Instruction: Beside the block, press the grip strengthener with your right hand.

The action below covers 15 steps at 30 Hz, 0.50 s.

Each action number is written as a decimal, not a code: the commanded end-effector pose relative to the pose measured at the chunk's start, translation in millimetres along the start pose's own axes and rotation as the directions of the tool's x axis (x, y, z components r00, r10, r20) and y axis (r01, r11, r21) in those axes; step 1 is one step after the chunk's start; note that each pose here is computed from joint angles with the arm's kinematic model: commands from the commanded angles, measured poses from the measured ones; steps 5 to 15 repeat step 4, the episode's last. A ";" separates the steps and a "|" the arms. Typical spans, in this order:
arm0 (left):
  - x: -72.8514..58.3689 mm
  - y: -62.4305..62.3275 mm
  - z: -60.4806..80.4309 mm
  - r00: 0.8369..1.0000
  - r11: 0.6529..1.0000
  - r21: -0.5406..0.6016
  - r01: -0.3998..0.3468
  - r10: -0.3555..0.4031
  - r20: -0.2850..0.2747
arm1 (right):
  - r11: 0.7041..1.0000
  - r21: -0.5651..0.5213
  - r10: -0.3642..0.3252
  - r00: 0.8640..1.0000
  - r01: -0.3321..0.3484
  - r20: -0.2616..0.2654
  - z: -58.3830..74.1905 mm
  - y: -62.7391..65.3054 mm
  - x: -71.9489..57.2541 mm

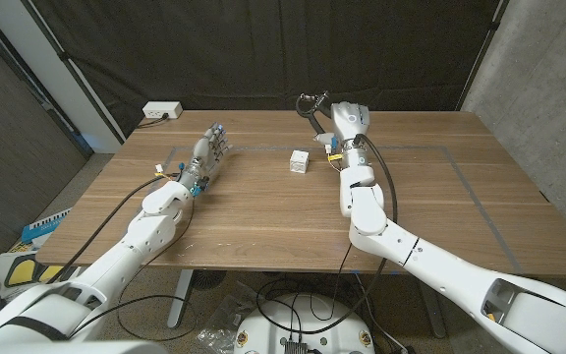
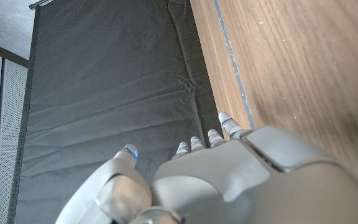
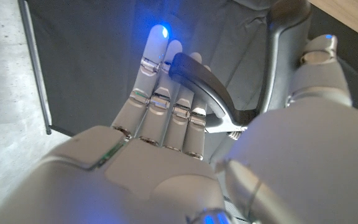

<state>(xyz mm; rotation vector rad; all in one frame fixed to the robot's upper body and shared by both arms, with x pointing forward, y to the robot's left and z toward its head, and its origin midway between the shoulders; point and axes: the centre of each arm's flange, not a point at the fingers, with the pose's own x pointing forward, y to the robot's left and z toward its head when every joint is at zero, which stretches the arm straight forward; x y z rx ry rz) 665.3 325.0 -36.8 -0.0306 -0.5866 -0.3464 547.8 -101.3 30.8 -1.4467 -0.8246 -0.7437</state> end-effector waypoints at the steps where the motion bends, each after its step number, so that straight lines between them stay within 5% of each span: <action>1: -11.6 12.5 -3.7 1.000 1.000 -0.006 0.012 -0.012 -0.018 | 0.998 -0.009 -0.067 0.996 0.066 -0.060 -1.8 -7.3 -13.1; 15: -16.2 15.3 -4.7 1.000 1.000 -0.008 -0.003 0.003 -0.017 | 0.998 -0.004 -0.068 0.996 0.068 -0.061 -0.2 -8.7 -11.9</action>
